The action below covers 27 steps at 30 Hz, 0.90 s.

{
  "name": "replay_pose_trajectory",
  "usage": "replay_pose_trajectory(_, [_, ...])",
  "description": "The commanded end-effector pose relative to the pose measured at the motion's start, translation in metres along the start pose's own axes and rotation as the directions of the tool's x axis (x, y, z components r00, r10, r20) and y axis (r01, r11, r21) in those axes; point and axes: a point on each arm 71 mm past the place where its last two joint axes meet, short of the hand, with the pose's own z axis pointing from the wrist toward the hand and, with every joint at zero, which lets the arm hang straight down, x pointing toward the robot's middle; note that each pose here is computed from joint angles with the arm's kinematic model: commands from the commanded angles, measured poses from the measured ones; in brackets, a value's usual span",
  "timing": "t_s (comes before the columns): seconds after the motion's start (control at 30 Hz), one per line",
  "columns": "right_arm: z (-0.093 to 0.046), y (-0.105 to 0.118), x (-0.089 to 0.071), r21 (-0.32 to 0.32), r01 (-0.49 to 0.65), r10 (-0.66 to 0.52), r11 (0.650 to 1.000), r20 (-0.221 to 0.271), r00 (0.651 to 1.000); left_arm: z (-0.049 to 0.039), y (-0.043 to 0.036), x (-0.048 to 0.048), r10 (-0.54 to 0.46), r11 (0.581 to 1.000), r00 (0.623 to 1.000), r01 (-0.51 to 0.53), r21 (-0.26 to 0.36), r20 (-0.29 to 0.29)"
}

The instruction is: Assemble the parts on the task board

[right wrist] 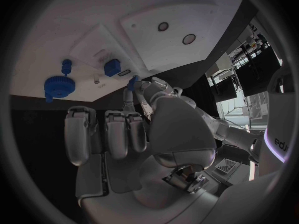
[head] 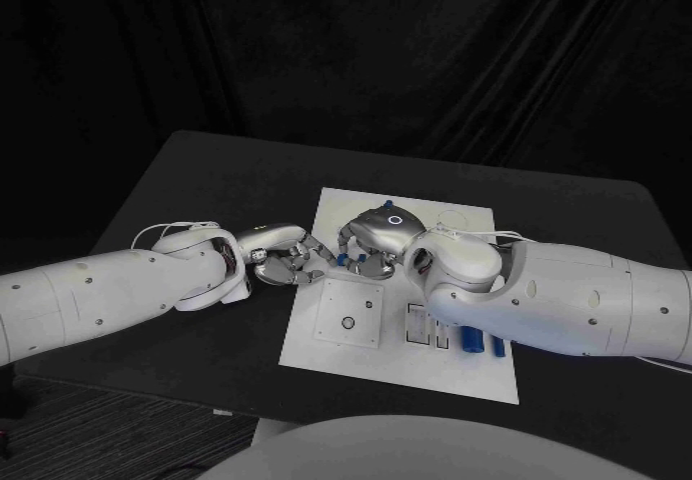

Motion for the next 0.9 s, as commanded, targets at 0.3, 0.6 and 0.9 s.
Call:
replay_pose_trajectory(0.3, [0.0021, 0.0026, -0.0008, 0.000, 0.005, -0.005, 1.000, -0.003, 1.000, 0.0026, -0.0013, 0.0034, -0.002, 1.000, 1.000, 0.002, 0.007, -0.019])
replay_pose_trajectory(0.6, [0.0032, 0.0037, -0.0005, -0.002, 0.007, -0.007, 1.000, -0.007, 1.000, 0.0027, -0.0012, 0.0039, -0.004, 1.000, 1.000, 0.004, 0.002, -0.022])
replay_pose_trajectory(0.9, [0.0032, 0.0015, 0.0000, 0.005, 0.009, -0.009, 1.000, -0.010, 1.000, 0.0003, 0.0007, 0.0035, -0.005, 1.000, 1.000, 0.005, -0.008, -0.023])
